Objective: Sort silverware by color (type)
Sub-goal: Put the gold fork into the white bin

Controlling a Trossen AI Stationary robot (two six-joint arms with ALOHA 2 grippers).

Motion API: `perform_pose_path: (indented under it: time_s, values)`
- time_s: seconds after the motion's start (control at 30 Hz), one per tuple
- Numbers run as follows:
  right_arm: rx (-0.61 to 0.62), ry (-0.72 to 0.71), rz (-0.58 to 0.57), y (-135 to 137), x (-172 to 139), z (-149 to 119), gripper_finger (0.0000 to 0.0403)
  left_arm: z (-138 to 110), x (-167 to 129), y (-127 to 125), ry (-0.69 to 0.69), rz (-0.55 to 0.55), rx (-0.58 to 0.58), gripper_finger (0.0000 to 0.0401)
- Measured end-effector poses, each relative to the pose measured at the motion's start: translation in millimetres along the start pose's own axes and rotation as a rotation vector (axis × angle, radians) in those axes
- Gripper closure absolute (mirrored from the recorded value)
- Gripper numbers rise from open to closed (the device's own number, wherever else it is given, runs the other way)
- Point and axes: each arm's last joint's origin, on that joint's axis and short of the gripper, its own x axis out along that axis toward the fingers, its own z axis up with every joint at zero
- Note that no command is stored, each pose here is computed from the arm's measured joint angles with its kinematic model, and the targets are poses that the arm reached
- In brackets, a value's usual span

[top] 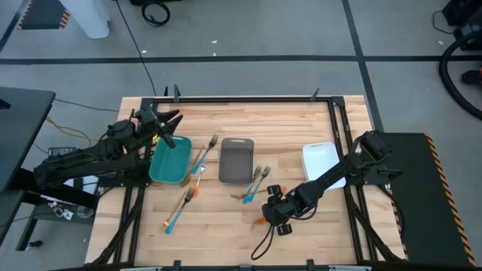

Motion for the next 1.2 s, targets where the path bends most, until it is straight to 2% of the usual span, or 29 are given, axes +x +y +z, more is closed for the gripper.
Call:
perform_pose_path:
  time_s: [0.43, 0.83, 1.2]
  values:
    - [0.008, 0.039, -0.001, 4, 6, -9, 0.0295, 0, 0, 0, 0.002, -0.001, -0.003, 0.0271]
    - [0.029, 0.041, 0.002, 1, 6, -11, 0.0354, -1, 0, 0, 0.007, -0.001, -0.003, 0.0271]
    - [0.036, 0.057, 0.019, -5, 3, -10, 0.0359, -1, 0, 0, 0.007, 0.0, -0.005, 0.0271]
